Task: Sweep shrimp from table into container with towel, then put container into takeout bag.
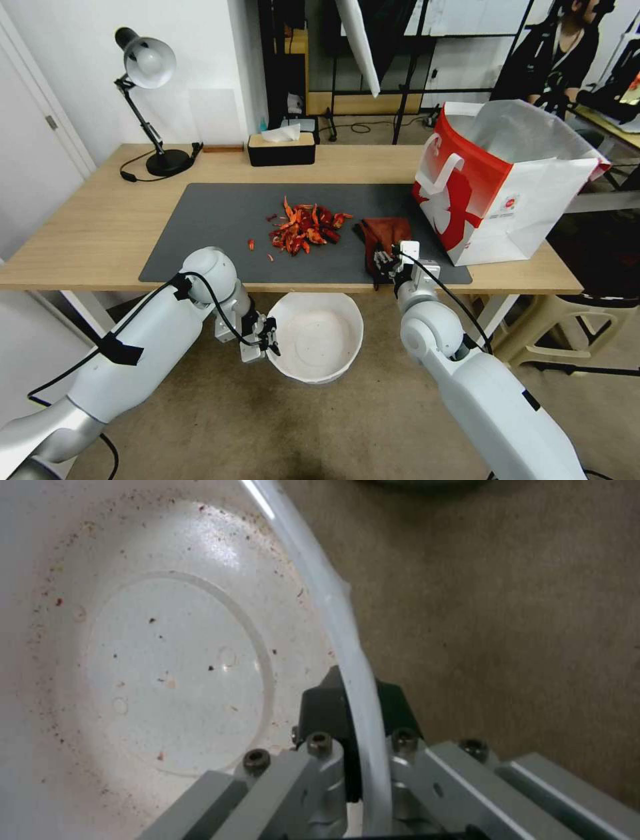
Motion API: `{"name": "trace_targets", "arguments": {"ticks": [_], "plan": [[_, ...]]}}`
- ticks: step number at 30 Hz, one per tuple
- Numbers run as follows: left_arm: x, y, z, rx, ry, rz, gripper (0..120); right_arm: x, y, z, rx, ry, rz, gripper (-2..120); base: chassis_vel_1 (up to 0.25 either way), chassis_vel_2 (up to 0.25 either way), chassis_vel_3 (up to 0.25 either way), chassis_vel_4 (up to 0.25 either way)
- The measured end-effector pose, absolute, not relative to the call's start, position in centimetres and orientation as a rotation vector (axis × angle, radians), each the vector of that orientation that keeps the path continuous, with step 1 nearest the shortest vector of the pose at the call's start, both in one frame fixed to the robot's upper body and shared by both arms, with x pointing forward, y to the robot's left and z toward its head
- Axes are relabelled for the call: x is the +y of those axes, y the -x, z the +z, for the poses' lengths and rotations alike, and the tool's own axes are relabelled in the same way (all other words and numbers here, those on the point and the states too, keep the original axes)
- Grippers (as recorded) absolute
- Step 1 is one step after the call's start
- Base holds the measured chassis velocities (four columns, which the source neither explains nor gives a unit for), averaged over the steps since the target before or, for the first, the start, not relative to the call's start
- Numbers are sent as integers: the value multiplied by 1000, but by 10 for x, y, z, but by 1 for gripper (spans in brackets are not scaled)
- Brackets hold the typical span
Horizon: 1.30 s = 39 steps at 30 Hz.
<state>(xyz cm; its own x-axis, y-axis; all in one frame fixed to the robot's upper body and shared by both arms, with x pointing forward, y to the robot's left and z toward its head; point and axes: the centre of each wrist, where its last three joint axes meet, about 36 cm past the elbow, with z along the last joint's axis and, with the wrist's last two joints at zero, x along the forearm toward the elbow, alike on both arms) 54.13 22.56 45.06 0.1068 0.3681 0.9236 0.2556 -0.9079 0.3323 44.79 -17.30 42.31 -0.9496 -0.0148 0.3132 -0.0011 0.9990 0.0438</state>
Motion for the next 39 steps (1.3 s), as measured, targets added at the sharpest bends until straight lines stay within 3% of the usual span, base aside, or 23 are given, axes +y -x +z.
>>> {"name": "trace_targets", "arguments": {"ticks": [10, 24, 39], "plan": [[226, -542, 451, 649, -2267, 1934, 0, -174, -447, 425, -2824, -16, -61, 10, 0, 0, 0, 0], [229, -541, 448, 662, -2275, 1929, 0, -183, -446, 448, -2944, -99, -143, 10, 0, 0, 0, 0], [242, -541, 447, 685, -2292, 1941, 0, -233, -514, 495, -3068, -484, -140, 10, 0, 0, 0, 0]]}}
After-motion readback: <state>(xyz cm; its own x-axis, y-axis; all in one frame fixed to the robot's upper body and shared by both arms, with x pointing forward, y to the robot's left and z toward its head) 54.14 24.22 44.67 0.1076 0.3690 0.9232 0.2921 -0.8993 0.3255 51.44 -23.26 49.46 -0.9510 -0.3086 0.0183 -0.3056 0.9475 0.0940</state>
